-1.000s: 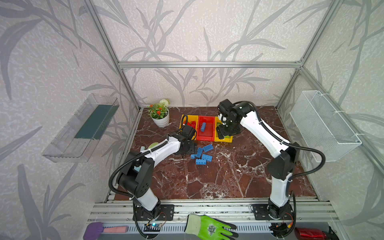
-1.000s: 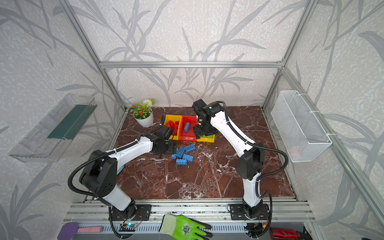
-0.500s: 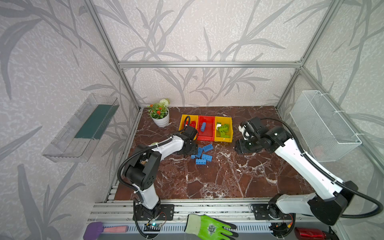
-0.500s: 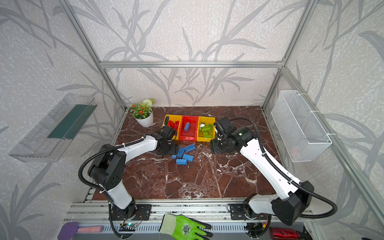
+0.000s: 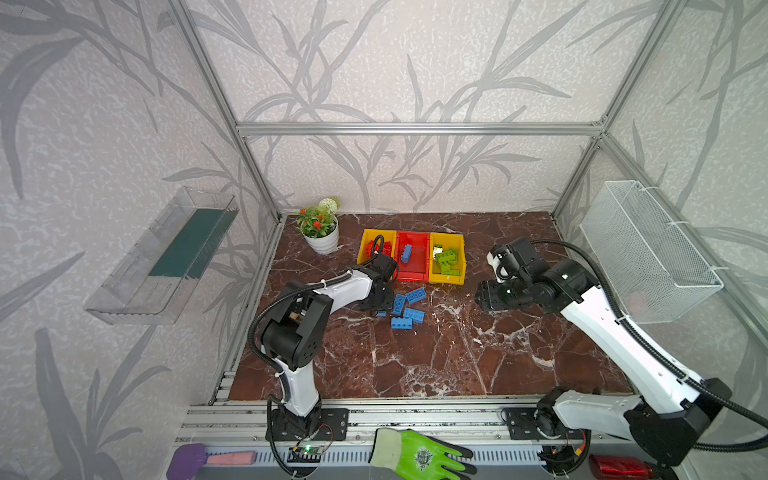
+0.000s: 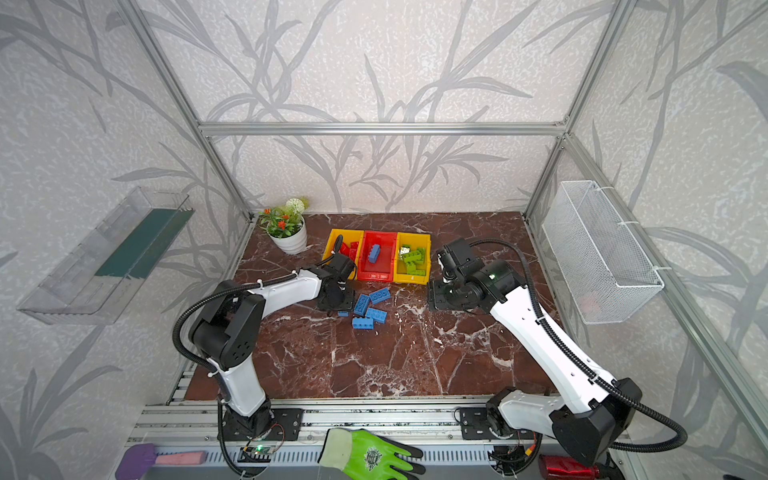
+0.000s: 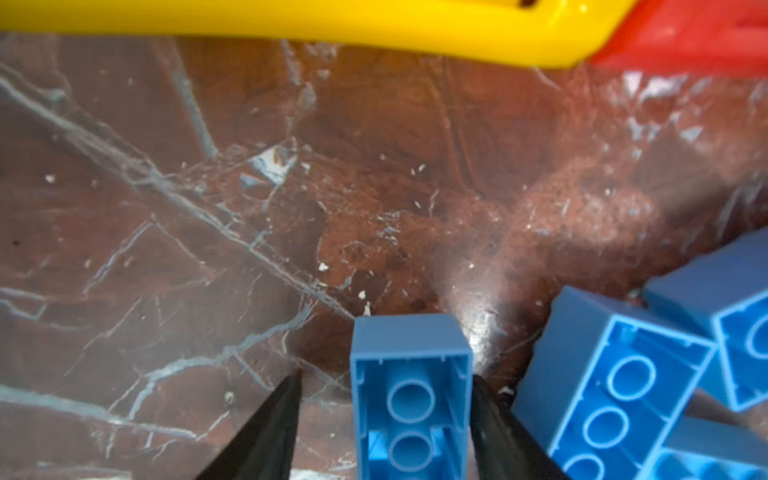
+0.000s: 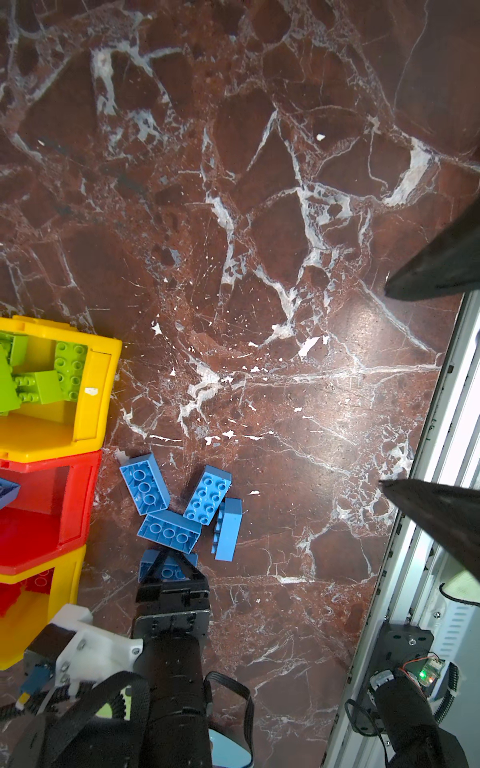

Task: Sort the legos into containers by color
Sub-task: 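Carry the blue brick into the red bin with the left gripper and release, then reach the left gripper back down toward the blue brick pile, then close the left gripper on a blue brick and lift it, then carry the blue brick into the red bin and open the left gripper, then lower the left gripper onto another blue brick in the pile and grasp, then carry the blue brick into the red bin and release it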

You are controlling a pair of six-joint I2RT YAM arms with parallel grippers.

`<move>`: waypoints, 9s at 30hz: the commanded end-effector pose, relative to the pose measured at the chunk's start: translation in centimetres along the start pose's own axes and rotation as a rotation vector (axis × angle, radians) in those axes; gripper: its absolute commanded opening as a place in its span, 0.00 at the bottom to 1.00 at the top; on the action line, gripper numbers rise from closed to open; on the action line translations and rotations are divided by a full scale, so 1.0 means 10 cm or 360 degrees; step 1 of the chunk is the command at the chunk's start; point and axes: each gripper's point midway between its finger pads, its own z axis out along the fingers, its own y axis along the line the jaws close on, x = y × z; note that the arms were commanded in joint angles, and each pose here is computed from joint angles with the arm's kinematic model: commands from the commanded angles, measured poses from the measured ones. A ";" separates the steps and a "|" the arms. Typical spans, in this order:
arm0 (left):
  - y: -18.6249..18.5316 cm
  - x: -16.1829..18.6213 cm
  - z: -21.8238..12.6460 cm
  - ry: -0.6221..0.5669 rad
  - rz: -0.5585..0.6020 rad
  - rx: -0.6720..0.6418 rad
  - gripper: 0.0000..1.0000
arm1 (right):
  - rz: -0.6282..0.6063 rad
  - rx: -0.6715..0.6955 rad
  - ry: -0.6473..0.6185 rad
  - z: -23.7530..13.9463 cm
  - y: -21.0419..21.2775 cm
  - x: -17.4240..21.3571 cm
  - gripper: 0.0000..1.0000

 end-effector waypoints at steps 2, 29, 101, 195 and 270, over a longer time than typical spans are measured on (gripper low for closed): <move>0.03 0.02 0.05 0.0023 -0.0028 -0.0042 0.43 | 0.0004 -0.0018 0.0004 -0.02 0.00 0.00 0.69; -0.62 -1.58 -0.89 -0.0326 0.0174 -0.0025 0.13 | 0.0120 -0.0073 -0.0035 -0.02 -0.14 -0.15 0.72; -0.62 -0.10 -0.34 -0.0068 0.0265 -0.0017 0.59 | 0.0246 -0.0198 -0.0020 -0.18 -0.19 0.36 0.99; -0.86 -0.30 -0.60 -0.0156 0.0532 0.0114 0.71 | 0.0186 -0.0252 0.0060 -0.15 -0.21 0.47 0.99; -1.11 -1.93 -0.55 -0.0314 0.0519 0.0143 0.75 | 0.0293 -0.0150 -0.0029 0.01 -0.30 -0.20 0.99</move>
